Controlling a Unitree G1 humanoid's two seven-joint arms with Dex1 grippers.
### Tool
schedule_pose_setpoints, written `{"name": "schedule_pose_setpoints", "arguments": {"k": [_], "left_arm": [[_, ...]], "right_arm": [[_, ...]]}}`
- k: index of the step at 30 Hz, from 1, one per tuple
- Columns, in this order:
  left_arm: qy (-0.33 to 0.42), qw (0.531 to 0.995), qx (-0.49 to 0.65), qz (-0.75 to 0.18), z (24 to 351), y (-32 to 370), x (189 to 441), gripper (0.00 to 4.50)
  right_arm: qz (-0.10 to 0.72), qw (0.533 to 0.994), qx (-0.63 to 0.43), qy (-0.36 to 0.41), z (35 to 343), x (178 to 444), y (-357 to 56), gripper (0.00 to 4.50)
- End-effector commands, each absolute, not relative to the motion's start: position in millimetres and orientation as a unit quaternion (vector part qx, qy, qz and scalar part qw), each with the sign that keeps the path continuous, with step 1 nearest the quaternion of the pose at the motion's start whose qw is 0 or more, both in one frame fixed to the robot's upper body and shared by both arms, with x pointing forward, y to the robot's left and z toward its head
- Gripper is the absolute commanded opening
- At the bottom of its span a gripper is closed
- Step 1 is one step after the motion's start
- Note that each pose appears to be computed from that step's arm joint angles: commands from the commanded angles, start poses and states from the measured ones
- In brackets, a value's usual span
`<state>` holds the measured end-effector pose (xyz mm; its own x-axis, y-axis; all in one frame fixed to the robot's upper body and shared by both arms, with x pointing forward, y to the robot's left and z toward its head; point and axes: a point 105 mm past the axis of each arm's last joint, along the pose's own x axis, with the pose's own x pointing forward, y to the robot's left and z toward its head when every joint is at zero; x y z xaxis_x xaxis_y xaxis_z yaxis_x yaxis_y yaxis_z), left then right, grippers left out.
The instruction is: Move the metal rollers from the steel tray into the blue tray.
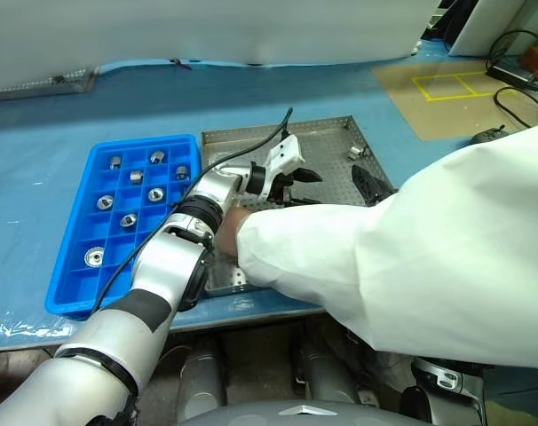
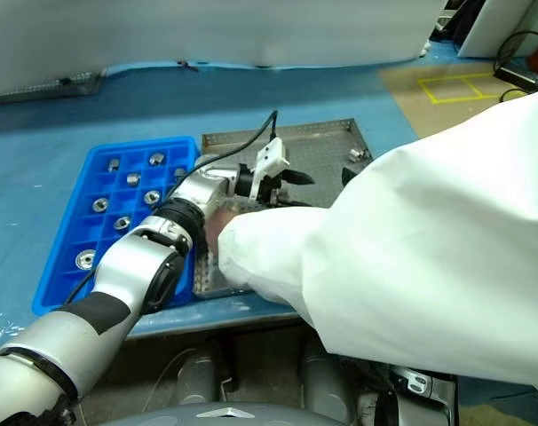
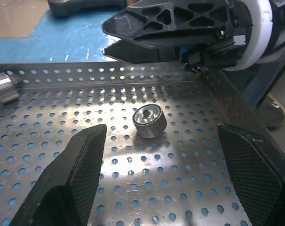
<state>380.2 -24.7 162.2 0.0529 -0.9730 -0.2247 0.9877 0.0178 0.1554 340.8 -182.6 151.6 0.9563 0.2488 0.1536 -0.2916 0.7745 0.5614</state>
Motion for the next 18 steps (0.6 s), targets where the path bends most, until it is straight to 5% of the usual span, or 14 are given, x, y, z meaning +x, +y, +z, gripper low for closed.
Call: {"name": "schedule_pose_setpoints", "arguments": {"k": [1, 18], "left_arm": [[-0.007, 0.74, 0.139, -0.658, 185, -22, 392, 3.99], [0.062, 0.799, 0.172, -0.573, 192, 103, 415, 3.99]], "right_arm": [[0.156, 0.939, 0.3, -0.064, 168, 337, -182, 3.53], [0.191, 0.933, 0.303, -0.042, 162, 352, -165, 3.53]]}}
